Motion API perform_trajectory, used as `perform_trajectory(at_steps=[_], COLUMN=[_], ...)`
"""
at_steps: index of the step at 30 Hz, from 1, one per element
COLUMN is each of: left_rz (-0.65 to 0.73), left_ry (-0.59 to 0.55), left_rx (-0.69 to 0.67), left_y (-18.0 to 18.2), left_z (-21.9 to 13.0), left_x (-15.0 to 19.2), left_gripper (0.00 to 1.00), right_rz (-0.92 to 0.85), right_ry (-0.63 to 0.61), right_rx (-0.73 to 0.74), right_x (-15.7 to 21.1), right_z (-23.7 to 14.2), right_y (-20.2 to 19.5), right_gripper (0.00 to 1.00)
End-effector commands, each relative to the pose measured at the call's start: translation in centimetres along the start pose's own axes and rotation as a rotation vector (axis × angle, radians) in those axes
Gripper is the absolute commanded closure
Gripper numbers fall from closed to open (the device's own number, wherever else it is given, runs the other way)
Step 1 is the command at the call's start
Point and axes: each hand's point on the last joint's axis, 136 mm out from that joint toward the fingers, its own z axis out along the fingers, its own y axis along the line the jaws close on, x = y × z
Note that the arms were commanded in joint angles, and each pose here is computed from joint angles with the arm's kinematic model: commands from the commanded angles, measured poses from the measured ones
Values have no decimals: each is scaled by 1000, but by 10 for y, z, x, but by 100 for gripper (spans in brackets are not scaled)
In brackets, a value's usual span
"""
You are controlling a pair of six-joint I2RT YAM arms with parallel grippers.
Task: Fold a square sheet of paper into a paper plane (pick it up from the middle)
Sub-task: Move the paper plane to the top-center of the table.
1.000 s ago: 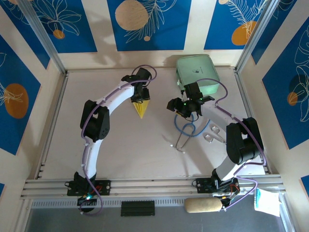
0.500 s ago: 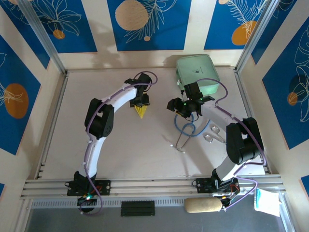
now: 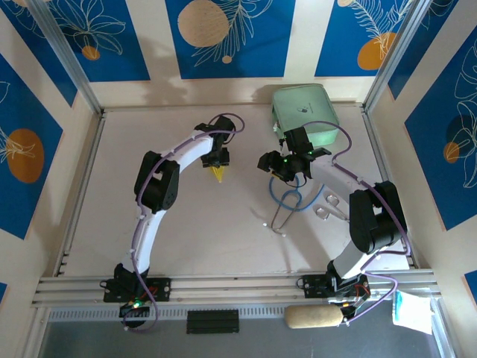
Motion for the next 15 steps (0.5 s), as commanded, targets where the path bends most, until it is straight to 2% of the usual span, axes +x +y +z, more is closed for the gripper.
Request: perform_trajectory(at_steps=[1,9,15], left_rz=[11,77,122], left_ry=[55,110,102], left_rx=[-56,-23,25], left_y=[14,10,4], left_z=[15,22,20], left_x=[10,23,24], left_gripper=[52,44,40], right_rz=[19,20,24], right_ry=[19,22,26], right_rx=[-5,-7,-8], right_x=[1,1,2], right_z=[1,1,3], right_y=[0,0,0], right_gripper=[43,43,44])
